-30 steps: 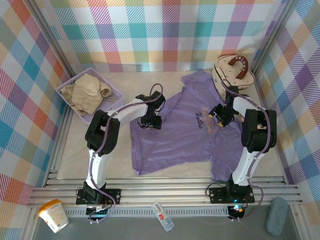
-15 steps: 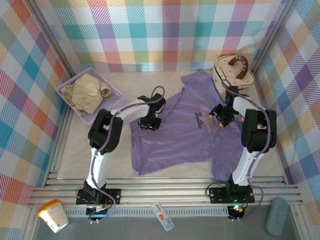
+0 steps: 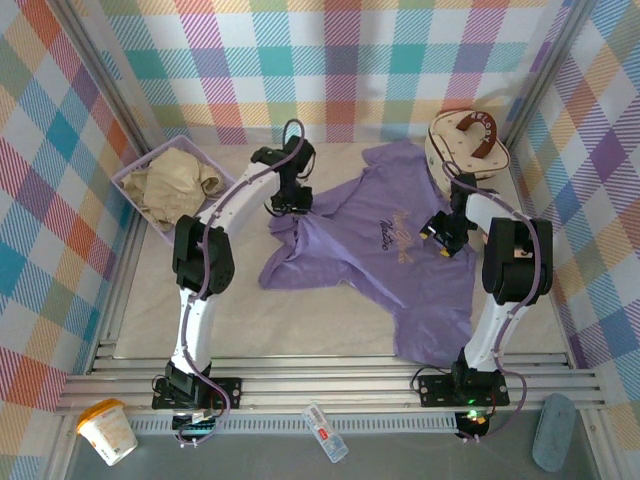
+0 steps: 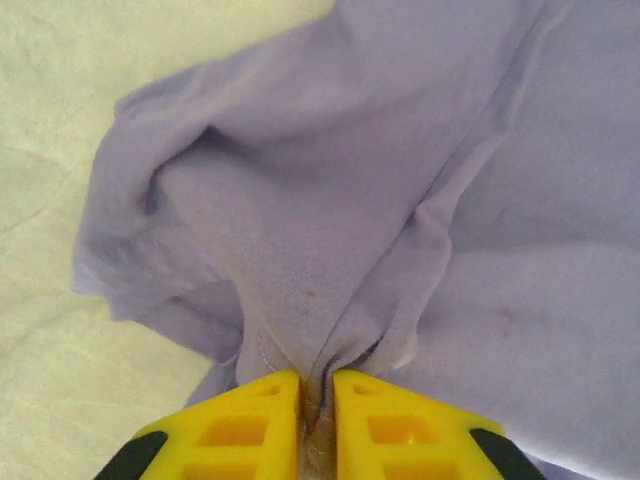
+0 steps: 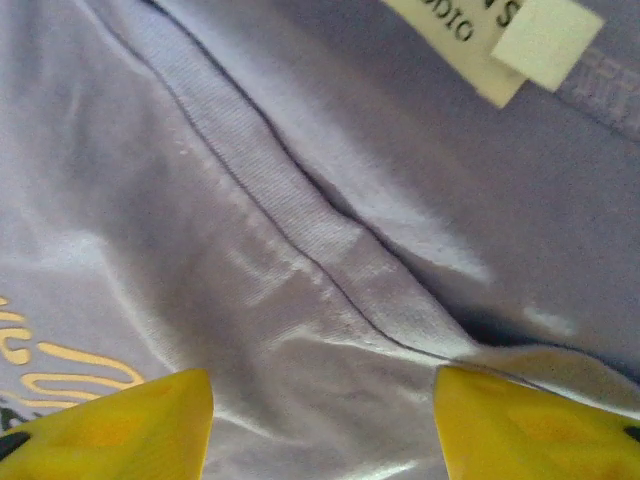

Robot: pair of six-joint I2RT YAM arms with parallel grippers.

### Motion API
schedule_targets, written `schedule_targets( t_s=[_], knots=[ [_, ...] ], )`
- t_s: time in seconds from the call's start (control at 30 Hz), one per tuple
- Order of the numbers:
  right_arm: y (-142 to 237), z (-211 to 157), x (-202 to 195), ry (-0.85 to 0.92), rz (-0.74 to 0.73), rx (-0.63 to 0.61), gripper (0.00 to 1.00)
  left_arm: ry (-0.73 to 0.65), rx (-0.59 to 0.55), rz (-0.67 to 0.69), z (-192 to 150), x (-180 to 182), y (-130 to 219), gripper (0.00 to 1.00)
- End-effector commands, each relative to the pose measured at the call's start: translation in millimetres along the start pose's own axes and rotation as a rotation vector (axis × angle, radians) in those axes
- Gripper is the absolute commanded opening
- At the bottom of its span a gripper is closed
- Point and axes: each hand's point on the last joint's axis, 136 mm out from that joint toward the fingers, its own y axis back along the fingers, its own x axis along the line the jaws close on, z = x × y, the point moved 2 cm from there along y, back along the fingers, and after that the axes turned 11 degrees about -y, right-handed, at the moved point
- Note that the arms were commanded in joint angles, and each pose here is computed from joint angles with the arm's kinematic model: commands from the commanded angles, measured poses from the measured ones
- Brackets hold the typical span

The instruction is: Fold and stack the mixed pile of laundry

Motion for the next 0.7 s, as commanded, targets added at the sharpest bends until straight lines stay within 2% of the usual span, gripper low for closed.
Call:
schedule_targets(
  t_s=[0.0, 0.07, 0.13, 0.17, 0.27, 0.43, 0.57, 0.67],
  knots=[
    [-11.4, -10.6, -15.8, -0.005, -0.064, 0.037, 0.61, -0.032, 0.173, -0.032, -41.6, -8.4, -27.8, 0.27],
    [-8.3, -10.6, -15.2, 0.001, -0.06, 0.029, 0.61, -0.018, 0.185, -0.033, -48.0, -7.8, -31.6, 0.36],
    [-4.4, -10.3, -15.8, 0.008, -0.061, 0.022, 0.61, -0.008, 0.181, -0.035, -49.8, -8.0, -32.2, 0.37],
    [-2.5, -9.8, -16.3, 0.012, -0.064, 0.016, 0.61, -0.006, 0.175, -0.035, -49.6, -8.1, -31.2, 0.35],
    [-1.8, -11.1, -20.3, 0.02, -0.08, 0.013, 0.61, -0.004, 0.157, -0.032, -45.7, -7.8, -30.6, 0.18],
    [-5.6, -14.7, -27.2, 0.016, -0.099, 0.022, 0.62, 0.001, 0.153, -0.029, -43.9, -7.6, -33.8, 0.0],
    [-5.1, -15.6, -29.7, 0.013, -0.105, 0.018, 0.62, 0.001, 0.15, 0.008, -43.3, -1.8, -30.4, 0.0],
    [-8.3, -15.8, -35.7, 0.011, -0.138, 0.019, 0.62, 0.031, 0.133, 0.014, -33.2, 5.8, -13.0, 0.0]
  ],
)
